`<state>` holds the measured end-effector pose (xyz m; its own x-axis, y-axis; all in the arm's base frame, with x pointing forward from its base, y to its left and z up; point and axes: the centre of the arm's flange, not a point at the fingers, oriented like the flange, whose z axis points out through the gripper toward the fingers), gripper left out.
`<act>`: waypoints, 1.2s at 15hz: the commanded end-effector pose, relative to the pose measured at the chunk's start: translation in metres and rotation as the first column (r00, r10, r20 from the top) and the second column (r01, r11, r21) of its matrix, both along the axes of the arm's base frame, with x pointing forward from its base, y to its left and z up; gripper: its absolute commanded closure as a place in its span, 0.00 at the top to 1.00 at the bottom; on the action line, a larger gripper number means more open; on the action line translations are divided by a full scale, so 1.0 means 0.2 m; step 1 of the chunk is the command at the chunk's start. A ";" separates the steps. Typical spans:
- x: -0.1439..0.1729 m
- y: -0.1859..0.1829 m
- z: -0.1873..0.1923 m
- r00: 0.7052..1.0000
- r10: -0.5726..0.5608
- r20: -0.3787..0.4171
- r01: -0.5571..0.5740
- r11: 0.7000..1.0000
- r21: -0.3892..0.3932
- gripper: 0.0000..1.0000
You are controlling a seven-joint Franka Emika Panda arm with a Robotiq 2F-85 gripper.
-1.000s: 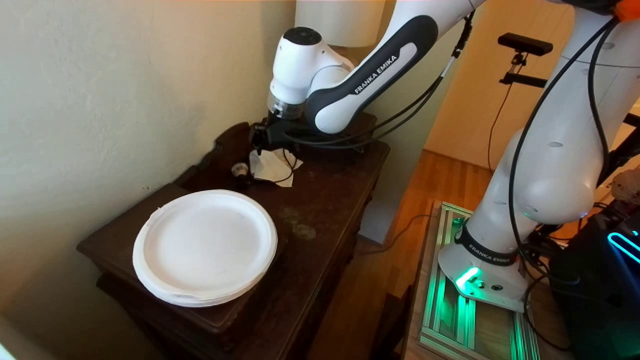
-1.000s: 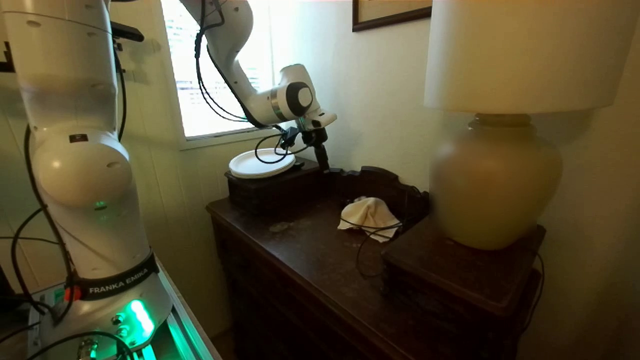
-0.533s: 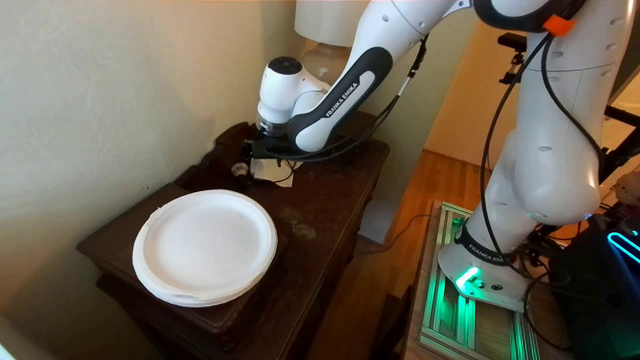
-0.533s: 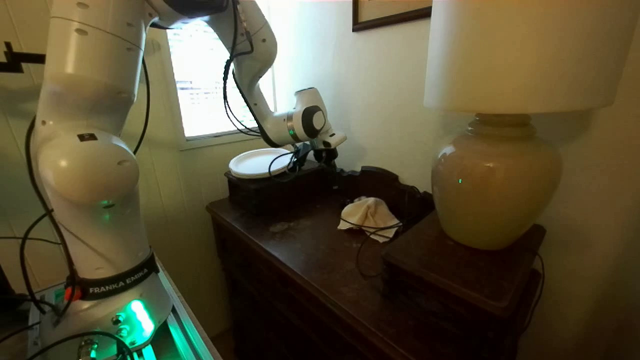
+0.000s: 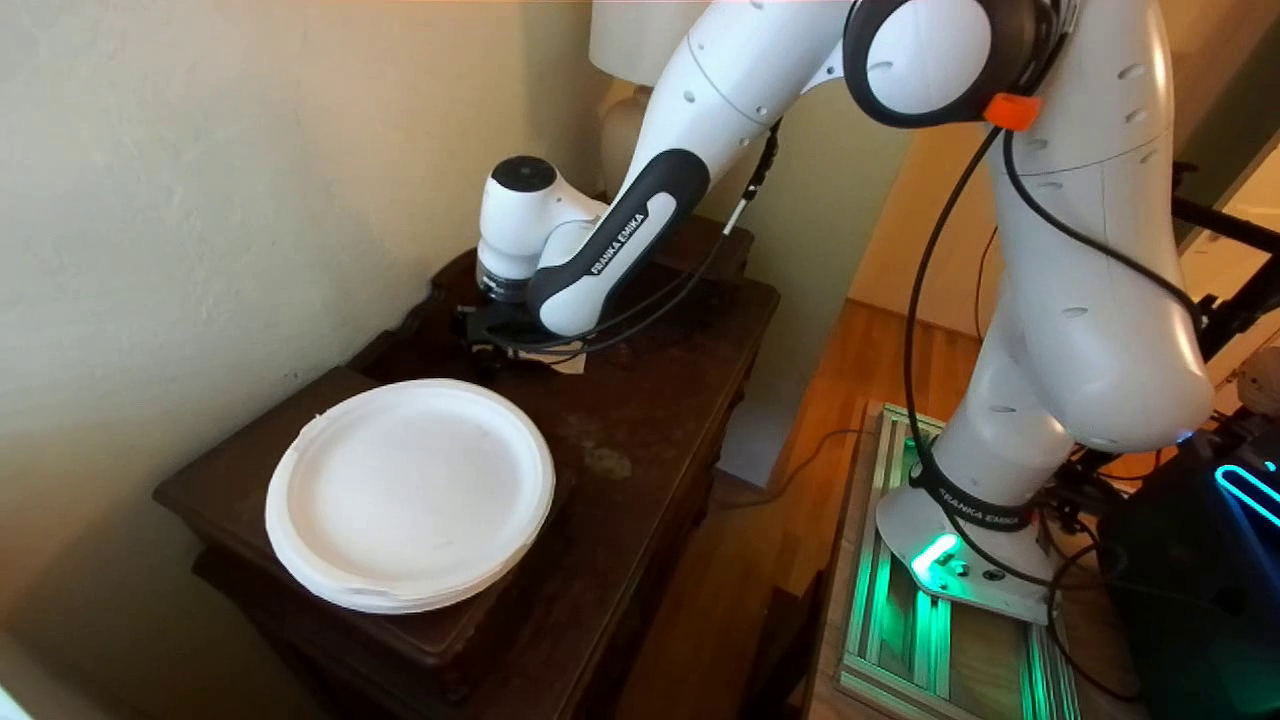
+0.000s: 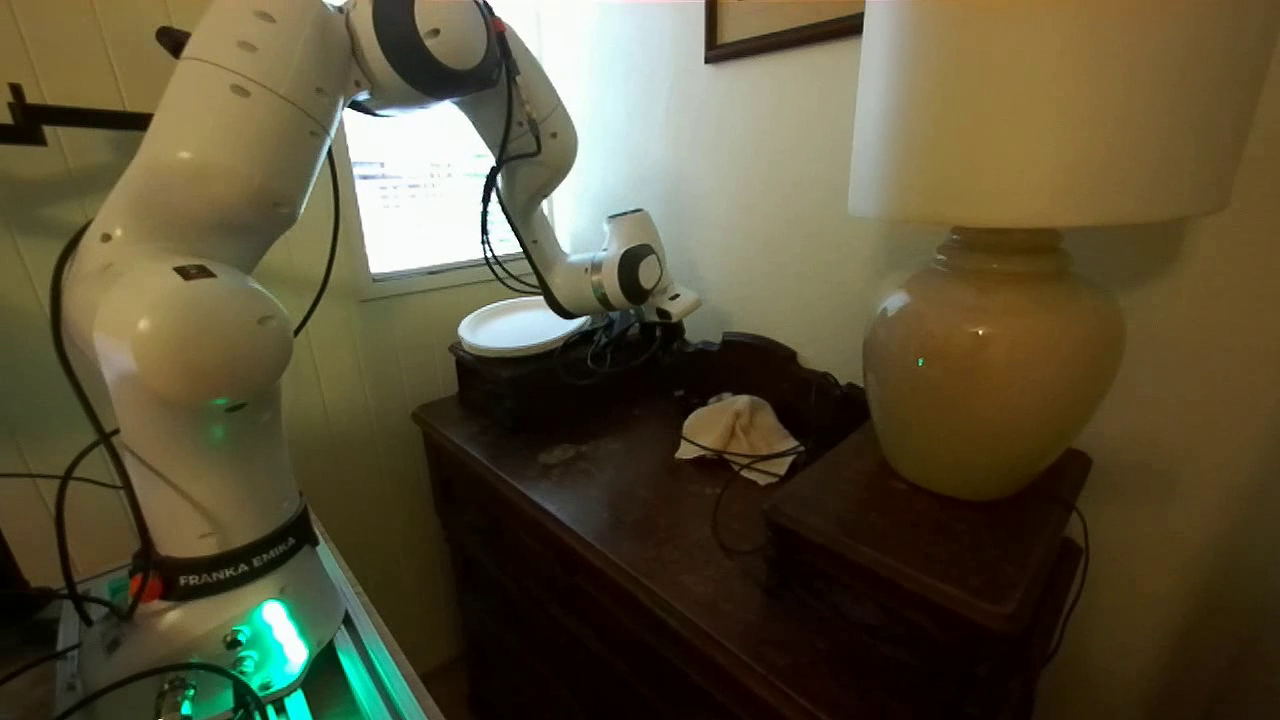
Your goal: Use the brush to wipe the table
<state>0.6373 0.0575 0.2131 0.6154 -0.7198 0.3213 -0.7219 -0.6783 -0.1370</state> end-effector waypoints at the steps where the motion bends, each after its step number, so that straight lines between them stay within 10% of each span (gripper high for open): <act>1: 0.13 0.02 -0.08 1.000 -0.024 0.012 0.024 1.000 0.007 1.00; 9: 0.20 -0.01 -0.19 0.999 -0.038 -0.008 0.038 0.999 0.034 0.92; 18: 0.24 0.01 -0.21 1.000 0.004 -0.007 -0.004 0.999 0.039 0.38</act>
